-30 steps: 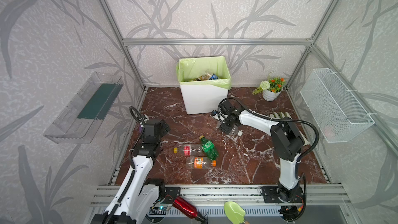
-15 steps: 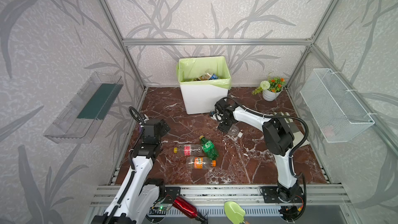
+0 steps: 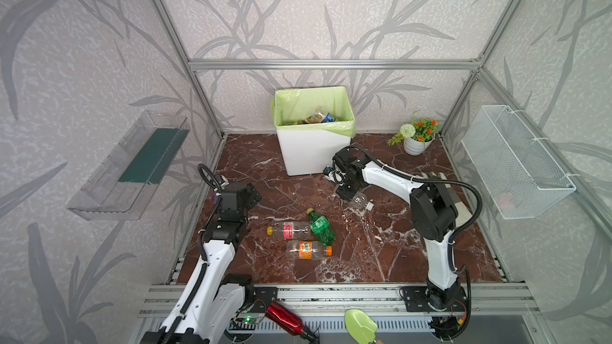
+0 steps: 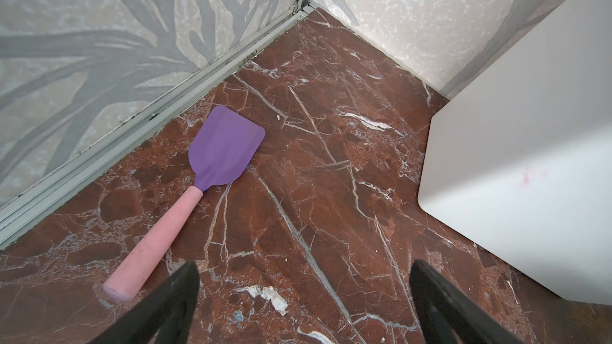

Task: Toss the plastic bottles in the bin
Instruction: 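Lift the clear bottle with the right gripper and carry it toward the bin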

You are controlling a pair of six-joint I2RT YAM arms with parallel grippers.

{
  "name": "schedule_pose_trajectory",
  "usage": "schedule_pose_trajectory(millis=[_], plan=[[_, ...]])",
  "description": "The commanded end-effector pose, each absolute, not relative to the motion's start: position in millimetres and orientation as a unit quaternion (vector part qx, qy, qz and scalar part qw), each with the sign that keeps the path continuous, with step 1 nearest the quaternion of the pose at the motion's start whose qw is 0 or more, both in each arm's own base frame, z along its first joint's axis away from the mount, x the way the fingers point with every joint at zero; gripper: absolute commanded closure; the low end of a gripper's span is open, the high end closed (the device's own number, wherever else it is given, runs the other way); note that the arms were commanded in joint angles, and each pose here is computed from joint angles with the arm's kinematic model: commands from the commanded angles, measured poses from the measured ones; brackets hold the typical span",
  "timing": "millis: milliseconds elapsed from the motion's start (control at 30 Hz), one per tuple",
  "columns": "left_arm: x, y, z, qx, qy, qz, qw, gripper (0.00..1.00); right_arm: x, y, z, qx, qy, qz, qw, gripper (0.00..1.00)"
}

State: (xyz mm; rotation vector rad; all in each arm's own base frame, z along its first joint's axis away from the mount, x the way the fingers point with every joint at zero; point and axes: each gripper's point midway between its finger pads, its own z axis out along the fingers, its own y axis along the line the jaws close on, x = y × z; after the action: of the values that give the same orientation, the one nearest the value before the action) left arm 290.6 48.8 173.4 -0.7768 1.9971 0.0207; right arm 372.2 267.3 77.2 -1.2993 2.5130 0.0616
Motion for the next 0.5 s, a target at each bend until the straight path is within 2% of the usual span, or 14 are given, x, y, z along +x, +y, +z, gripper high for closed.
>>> schedule_pose_trajectory(millis=[0, 133, 233, 300, 467], plan=[[286.3, 55.8, 172.3, -0.330, 0.811, 0.021, 0.482, 0.01, 373.2, 274.0, 160.8, -0.428, 0.861, 0.085, 0.264, 0.53], [286.3, 57.2, 170.1, -0.331, 0.813, 0.028, 0.479, 0.01, 369.9, 263.4, 247.5, -0.393, 0.823, 0.115, 0.394, 0.55], [286.0, 58.8, 168.4, -0.332, 0.813, 0.034, 0.476, 0.01, 361.4, 244.2, 334.6, -0.350, 0.747, 0.128, 0.550, 0.54], [286.1, 59.4, 166.9, -0.333, 0.814, 0.036, 0.475, 0.01, 347.2, 218.3, 411.0, -0.297, 0.668, 0.134, 0.669, 0.53], [296.3, 48.5, 164.5, -0.310, 0.819, 0.009, 0.482, 0.01, 306.1, 158.2, 538.4, -0.198, 0.553, 0.140, 0.797, 0.51]])
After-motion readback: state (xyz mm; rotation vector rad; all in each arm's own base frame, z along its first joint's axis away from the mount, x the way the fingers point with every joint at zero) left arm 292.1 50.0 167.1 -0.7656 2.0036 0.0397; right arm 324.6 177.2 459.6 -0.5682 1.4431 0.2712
